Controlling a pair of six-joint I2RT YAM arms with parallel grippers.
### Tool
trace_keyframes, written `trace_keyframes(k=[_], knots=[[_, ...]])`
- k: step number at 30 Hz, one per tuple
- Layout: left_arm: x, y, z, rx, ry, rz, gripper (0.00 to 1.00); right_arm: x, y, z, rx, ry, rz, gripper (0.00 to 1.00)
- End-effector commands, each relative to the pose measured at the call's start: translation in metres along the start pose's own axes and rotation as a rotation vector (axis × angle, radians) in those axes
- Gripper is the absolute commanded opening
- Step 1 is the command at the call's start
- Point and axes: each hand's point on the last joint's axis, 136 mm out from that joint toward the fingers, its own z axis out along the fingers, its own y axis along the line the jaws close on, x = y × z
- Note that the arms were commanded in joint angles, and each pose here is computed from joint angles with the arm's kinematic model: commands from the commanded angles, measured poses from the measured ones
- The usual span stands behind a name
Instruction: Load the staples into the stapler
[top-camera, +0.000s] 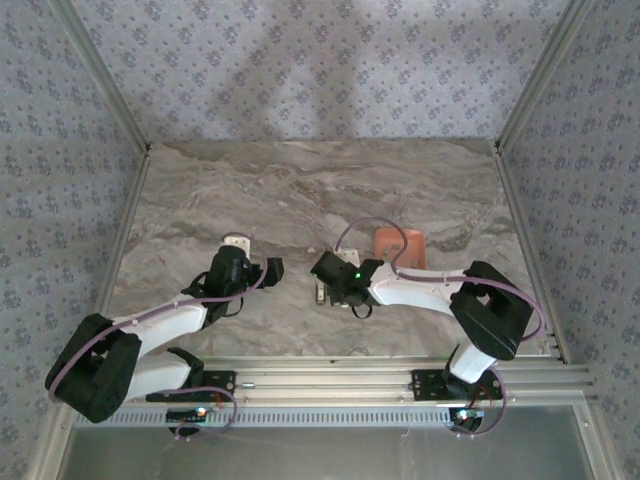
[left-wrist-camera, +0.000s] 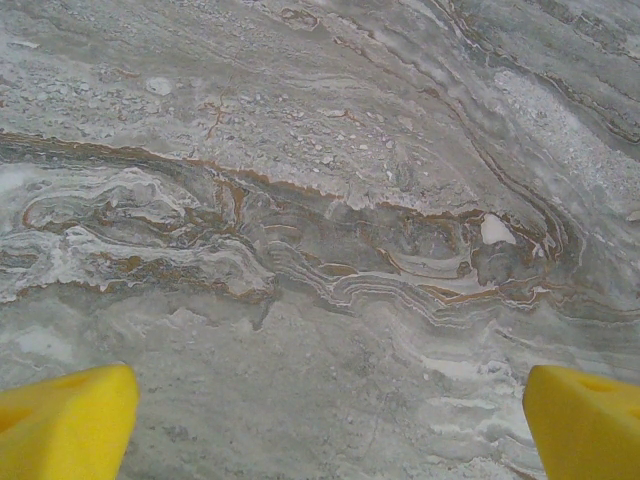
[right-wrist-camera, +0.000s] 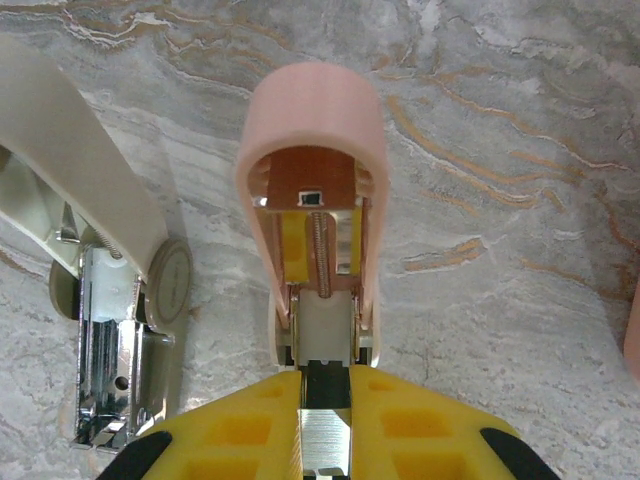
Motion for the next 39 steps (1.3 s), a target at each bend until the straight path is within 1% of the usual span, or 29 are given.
trace_keyframes(k=[1, 12, 18, 23, 29, 33, 39], knots=[[-0.006, 0.002, 0.0, -0.008, -0.029, -0.015, 0.98, 0.004, -0.009, 0.003, 0.043, 0.01, -0.007, 0.16], [-0.006, 0.002, 0.0, -0.008, -0.028, -0.015, 0.98, 0.01, -0.01, 0.001, 0.056, 0.019, -0.027, 0.16], [-0.006, 0.003, -0.001, -0.011, -0.031, -0.014, 0.98, 0.006, -0.005, -0.005, 0.044, 0.002, -0.038, 0.25], [-0.007, 0.003, -0.002, -0.012, -0.033, -0.015, 0.98, -0.006, -0.001, -0.021, 0.013, -0.047, -0.028, 0.3], [-0.009, 0.001, -0.003, -0.002, -0.036, -0.013, 0.98, -0.014, -0.004, -0.039, -0.023, -0.079, -0.004, 0.33], [-0.008, -0.001, -0.003, 0.007, -0.031, -0.013, 0.98, -0.014, -0.008, -0.037, -0.058, -0.057, 0.029, 0.33], [-0.007, -0.003, -0.004, 0.018, -0.028, -0.008, 0.98, -0.005, -0.011, -0.022, -0.111, 0.012, 0.092, 0.33]])
